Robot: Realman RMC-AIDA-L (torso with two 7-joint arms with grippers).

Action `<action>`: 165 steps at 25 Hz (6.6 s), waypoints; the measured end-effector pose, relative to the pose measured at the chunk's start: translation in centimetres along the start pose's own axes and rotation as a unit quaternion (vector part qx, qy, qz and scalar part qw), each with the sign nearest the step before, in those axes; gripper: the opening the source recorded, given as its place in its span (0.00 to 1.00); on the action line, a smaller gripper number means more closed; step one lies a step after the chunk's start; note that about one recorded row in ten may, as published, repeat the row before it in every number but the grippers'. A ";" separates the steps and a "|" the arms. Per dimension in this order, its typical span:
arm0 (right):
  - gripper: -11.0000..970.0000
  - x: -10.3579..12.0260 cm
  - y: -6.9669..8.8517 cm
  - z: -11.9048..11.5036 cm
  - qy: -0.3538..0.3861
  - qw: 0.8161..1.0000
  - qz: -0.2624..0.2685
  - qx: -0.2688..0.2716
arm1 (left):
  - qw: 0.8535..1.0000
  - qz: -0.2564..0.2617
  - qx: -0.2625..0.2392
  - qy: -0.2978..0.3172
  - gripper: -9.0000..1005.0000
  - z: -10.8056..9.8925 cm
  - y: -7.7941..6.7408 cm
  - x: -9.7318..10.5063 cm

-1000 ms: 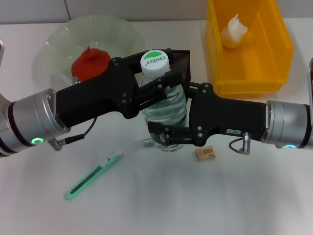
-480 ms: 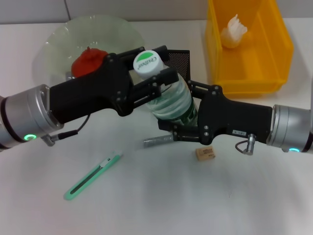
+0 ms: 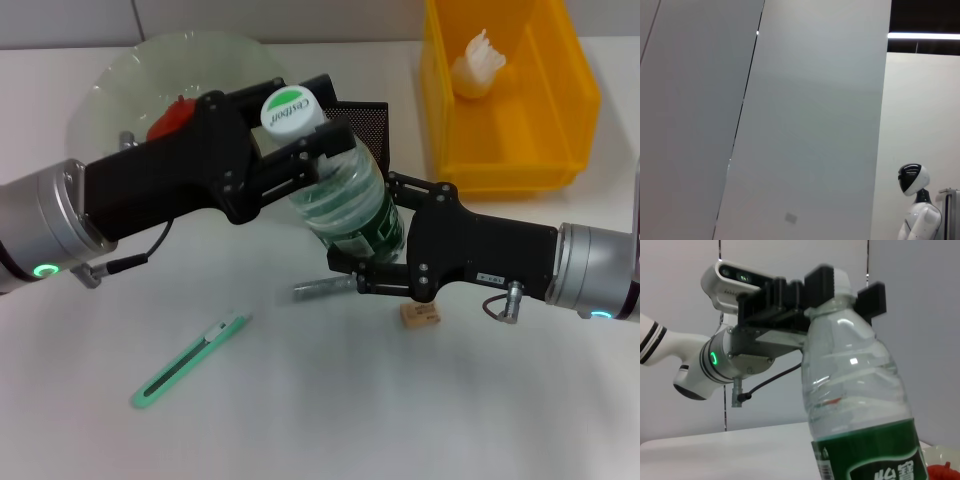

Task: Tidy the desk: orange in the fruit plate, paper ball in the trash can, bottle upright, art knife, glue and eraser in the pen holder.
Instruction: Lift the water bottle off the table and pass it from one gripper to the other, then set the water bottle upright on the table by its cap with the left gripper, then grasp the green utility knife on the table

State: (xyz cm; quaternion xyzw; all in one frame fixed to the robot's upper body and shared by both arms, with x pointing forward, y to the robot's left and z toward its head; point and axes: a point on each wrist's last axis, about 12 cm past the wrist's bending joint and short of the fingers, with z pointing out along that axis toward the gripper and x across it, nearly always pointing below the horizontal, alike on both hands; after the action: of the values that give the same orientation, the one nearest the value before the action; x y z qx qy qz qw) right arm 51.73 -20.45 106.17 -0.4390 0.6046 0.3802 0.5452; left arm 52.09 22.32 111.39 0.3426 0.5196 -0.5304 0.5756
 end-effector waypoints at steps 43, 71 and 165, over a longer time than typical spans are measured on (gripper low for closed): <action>0.79 0.9 0.2 -1.3 0.002 1.000 0.016 0.025 | 0.988 0.068 -0.134 0.034 0.45 -4.8 2.2 -2.8; 0.79 0.8 0.0 -1.2 -0.008 0.999 0.023 0.035 | 0.953 0.058 -0.291 0.056 0.45 -8.7 2.8 1.9; 0.79 0.7 -0.3 -1.3 -0.007 0.999 0.021 0.035 | 0.968 0.056 -0.241 -0.030 0.76 -7.9 2.3 -0.5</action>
State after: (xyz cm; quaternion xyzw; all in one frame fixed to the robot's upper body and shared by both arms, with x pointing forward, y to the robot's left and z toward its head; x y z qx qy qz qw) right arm 51.54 -21.82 105.60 -0.4042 0.6231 0.3730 0.5561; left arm 52.50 30.35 109.73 0.2061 0.5948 -0.3666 0.6851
